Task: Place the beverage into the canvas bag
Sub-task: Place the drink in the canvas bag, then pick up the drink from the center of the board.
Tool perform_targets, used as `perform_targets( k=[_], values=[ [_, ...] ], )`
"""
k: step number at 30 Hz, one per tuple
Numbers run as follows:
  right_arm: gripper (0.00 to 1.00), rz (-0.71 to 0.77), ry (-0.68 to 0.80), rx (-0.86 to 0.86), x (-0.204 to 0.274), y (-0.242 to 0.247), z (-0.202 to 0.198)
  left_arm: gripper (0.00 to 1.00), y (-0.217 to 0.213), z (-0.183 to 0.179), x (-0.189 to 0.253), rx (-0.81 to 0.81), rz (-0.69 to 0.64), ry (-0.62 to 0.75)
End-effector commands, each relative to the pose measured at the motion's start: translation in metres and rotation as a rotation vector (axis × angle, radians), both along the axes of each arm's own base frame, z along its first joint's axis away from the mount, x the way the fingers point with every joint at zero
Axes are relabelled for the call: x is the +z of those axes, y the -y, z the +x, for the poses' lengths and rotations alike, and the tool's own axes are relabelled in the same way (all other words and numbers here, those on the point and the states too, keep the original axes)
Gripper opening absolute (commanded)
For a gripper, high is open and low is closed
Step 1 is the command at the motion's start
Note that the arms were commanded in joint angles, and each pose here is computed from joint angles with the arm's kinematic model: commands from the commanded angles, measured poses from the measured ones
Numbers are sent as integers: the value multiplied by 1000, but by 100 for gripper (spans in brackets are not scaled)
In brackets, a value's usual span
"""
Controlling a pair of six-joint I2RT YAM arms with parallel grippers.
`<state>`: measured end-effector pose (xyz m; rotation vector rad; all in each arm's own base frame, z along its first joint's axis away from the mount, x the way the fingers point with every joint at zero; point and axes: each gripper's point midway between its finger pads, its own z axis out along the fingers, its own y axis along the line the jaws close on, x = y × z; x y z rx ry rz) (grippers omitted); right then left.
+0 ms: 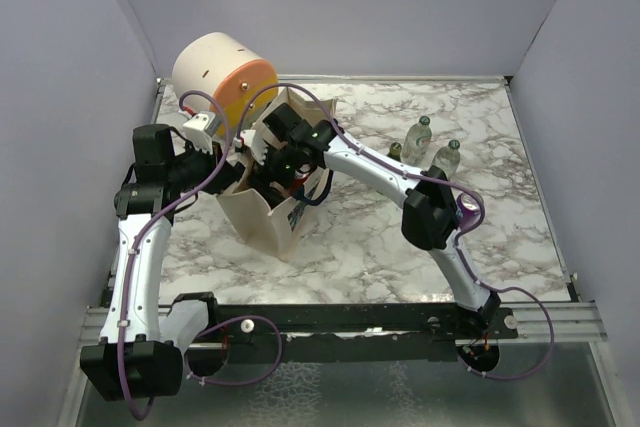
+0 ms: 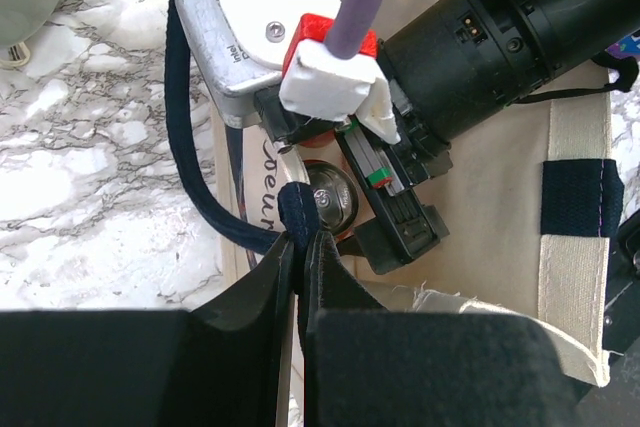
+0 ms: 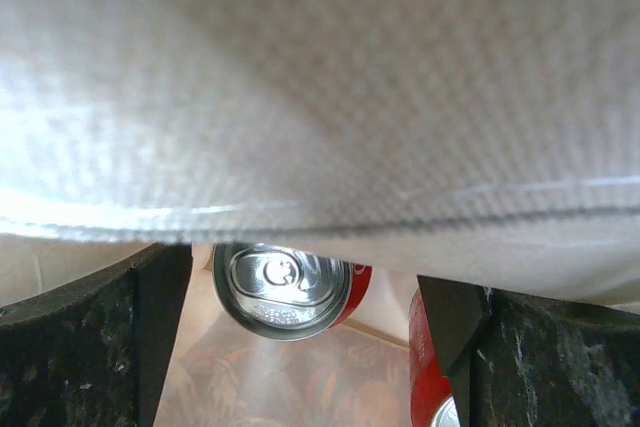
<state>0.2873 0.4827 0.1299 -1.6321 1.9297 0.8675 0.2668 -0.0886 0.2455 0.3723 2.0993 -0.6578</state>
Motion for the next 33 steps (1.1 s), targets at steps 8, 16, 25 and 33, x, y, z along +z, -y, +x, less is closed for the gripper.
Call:
perform_targets(
  k=[8,16,25,33],
  values=[
    [92,162,104,11,68,-7,5,0,6,-4,2,-30,-30,8],
    [92,207,149,-15,94,-3,14,0,2,1,1,-6,-18,8],
    [92,255,210,-65,127,8,31,0,3,3,4,-34,-10,31],
    [92,321,284,-114,171,21,47,0,3,8,5,-67,14,26]
  ],
)
